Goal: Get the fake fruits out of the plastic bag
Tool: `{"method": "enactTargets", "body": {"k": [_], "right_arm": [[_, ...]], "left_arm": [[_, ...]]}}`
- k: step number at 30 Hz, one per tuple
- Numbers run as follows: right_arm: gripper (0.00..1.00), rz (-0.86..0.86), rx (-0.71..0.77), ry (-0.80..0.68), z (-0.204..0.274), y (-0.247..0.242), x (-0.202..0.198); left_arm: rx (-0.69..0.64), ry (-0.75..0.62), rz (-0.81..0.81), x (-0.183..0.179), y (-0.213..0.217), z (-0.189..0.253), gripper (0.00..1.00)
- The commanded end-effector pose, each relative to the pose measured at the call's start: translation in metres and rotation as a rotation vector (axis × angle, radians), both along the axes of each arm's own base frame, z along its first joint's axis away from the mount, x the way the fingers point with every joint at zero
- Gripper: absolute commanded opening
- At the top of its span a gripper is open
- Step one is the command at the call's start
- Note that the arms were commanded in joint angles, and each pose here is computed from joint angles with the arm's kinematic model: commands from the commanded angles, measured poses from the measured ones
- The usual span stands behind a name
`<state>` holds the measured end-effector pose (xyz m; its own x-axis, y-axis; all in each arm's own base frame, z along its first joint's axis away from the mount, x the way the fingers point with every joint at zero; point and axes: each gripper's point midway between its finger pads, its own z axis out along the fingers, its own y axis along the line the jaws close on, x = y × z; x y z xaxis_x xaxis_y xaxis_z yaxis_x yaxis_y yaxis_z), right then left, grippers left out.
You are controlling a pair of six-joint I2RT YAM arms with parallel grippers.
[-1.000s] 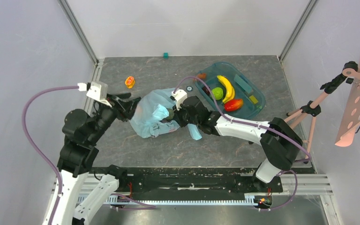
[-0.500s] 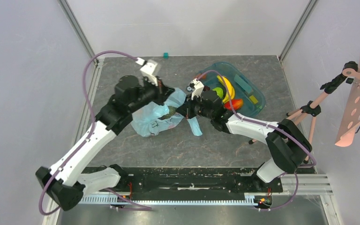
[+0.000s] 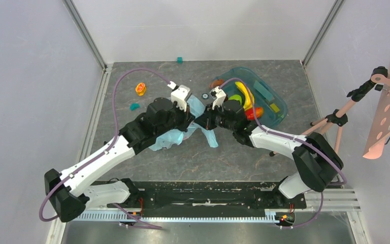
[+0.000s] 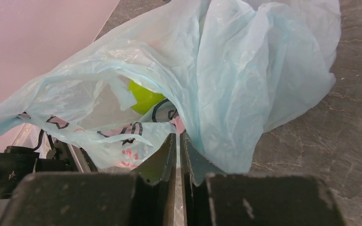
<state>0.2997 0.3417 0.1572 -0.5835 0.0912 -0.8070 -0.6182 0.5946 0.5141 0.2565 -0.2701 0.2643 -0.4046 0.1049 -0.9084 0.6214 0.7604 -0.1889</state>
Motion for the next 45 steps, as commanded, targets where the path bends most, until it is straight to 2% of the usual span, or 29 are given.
{"method": "enactTargets", "body": {"k": [1, 7, 10, 15, 19, 22, 24, 30, 32, 34, 38, 45], "right_arm": [[0.13, -0.012, 0.01, -0.123, 0.036, -0.012, -0.001], [0.46, -0.044, -0.085, -0.218, 0.045, -0.041, -0.01], [0.59, -0.048, -0.138, -0.24, 0.042, -0.049, -0.011], [0.72, 0.01, -0.144, -0.223, 0.033, -0.044, -0.019], [0.74, 0.054, -0.134, -0.178, 0.021, -0.033, -0.021], [0.69, 0.084, -0.131, -0.147, 0.012, -0.025, -0.021], [0.56, 0.097, -0.128, -0.136, 0.01, -0.022, -0.02], [0.1, 0.057, -0.102, -0.166, 0.027, -0.025, -0.016], [0.03, 0.037, -0.082, -0.184, 0.039, -0.029, -0.018], [0.0, 0.014, -0.054, -0.202, 0.053, -0.035, -0.021], [0.0, 0.0, 0.007, -0.228, 0.082, -0.044, -0.034], [0.0, 0.042, 0.085, -0.226, 0.105, -0.057, -0.068]], "left_arm": [[0.004, -0.027, 0.142, 0.0, 0.033, -0.008, 0.02], [0.008, -0.026, 0.177, -0.001, 0.042, -0.02, 0.02], [0.019, -0.021, 0.189, 0.001, 0.043, -0.026, 0.02], [0.033, -0.015, 0.184, 0.004, 0.04, -0.033, 0.02], [0.041, -0.012, 0.171, 0.005, 0.036, -0.036, 0.02], [0.044, -0.007, 0.159, 0.004, 0.033, -0.038, 0.02], [0.043, -0.004, 0.151, 0.003, 0.033, -0.038, 0.02], [0.032, 0.013, 0.098, -0.006, 0.027, -0.043, 0.02], [0.026, 0.024, 0.068, -0.01, 0.024, -0.047, 0.02], [0.027, 0.043, 0.035, -0.015, 0.019, -0.054, 0.02], [0.039, 0.065, 0.001, -0.022, 0.014, -0.064, 0.02], [0.016, 0.03, 0.067, -0.017, 0.021, -0.055, 0.02]]}}
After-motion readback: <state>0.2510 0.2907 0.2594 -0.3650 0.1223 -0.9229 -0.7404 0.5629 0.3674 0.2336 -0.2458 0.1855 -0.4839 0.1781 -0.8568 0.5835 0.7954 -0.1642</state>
